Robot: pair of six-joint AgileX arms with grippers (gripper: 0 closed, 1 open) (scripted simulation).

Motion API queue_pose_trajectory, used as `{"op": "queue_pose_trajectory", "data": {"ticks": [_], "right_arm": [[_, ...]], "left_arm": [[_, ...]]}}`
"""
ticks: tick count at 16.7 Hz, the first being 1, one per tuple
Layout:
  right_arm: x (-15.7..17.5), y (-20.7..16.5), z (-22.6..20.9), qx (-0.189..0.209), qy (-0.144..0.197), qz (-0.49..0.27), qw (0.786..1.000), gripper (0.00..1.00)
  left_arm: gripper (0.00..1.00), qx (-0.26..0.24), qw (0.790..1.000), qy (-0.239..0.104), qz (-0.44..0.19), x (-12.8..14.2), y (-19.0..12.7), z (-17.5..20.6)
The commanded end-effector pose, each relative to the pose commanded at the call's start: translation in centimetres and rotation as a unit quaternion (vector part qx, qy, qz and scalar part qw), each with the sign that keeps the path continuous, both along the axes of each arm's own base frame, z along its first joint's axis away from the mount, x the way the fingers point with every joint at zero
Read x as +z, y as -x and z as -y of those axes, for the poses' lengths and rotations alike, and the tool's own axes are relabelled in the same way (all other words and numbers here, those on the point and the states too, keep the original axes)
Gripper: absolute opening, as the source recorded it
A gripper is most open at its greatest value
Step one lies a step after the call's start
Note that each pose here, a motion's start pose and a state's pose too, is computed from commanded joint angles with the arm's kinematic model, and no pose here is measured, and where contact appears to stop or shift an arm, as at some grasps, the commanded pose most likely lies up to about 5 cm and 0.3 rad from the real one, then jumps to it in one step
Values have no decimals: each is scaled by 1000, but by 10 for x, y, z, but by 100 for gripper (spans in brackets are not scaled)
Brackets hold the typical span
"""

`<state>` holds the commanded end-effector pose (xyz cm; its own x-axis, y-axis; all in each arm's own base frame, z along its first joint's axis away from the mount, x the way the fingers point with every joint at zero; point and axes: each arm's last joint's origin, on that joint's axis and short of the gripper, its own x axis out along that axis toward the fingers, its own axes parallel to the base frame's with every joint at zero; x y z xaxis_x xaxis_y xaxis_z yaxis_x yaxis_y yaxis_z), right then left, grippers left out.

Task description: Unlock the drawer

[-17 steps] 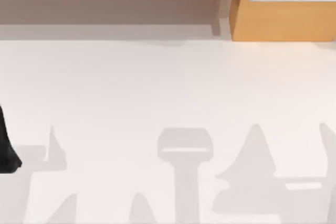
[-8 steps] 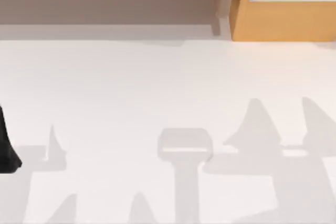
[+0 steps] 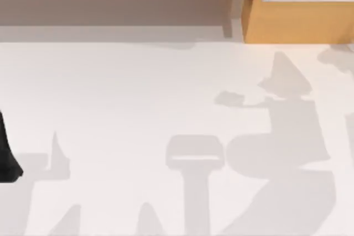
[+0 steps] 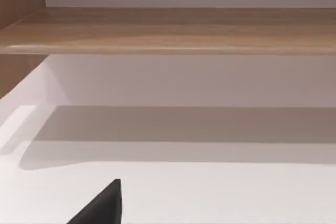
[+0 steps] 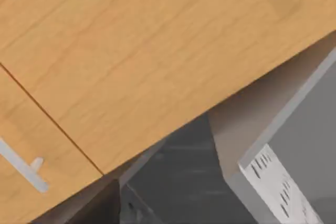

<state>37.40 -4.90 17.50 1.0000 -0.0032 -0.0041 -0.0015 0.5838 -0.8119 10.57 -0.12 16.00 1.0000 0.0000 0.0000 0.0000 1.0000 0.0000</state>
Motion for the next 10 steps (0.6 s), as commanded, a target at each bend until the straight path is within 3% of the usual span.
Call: {"op": "queue_pose_trajectory", "data": {"ticks": [3,5,8,10], "right_arm": [[-36,-22,-45,-2,138,-3,990,100],[-56,-29,-73,-2,212,-3,977,100],[-78,-32,-106,-2,283,-1,959,100],[-85,-32,-117,-3,304,0,953,100]], "left_arm": [[100,0,1000,0,0,0,0,0],[100,0,1000,0,0,0,0,0],[100,0,1000,0,0,0,0,0],[100,0,1000,0,0,0,0,0]]}}
